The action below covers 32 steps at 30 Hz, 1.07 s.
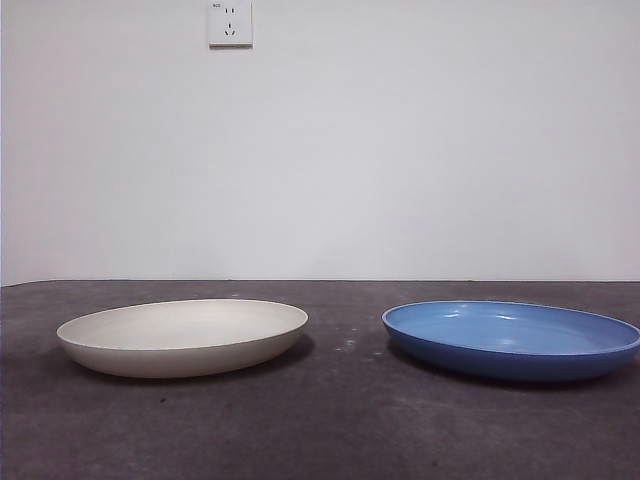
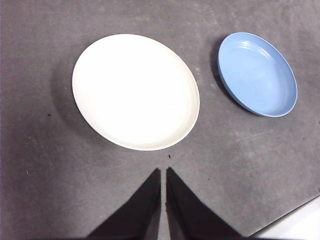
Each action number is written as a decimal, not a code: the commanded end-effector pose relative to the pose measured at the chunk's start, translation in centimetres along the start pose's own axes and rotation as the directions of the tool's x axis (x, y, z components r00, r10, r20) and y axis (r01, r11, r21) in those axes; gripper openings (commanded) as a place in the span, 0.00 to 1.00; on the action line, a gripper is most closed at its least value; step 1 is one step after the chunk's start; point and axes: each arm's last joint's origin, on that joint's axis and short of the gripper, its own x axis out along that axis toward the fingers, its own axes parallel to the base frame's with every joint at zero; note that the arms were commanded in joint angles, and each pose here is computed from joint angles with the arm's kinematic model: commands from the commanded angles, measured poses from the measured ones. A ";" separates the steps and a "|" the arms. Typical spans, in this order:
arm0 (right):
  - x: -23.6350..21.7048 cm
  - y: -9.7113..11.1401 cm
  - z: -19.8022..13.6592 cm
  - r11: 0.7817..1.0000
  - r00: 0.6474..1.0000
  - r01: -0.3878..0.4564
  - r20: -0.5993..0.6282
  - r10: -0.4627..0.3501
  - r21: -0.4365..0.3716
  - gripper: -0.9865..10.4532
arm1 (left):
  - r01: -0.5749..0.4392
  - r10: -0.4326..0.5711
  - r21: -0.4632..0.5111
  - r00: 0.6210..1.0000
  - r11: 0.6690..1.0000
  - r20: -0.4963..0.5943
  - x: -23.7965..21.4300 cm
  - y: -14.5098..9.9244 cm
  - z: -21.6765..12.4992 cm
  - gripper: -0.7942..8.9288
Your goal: Pick up the white plate, put it on the blue plate, put it on desk
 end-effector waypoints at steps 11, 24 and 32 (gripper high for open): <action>-0.2 0.2 0.7 1.000 0.999 -0.005 0.040 0.006 -0.019 0.50 | 0.006 -0.007 0.034 1.000 0.999 0.030 -0.4 -0.3 0.6 0.61; -0.2 0.2 0.7 1.000 0.999 -0.005 0.045 0.006 -0.009 0.50 | -0.047 0.047 -0.008 0.998 0.999 0.047 1.3 0.6 2.2 0.60; -0.2 0.2 0.8 1.000 0.999 -0.005 0.047 0.006 -0.008 0.50 | -0.103 0.102 -0.036 0.995 0.994 -0.013 5.6 2.2 4.1 0.60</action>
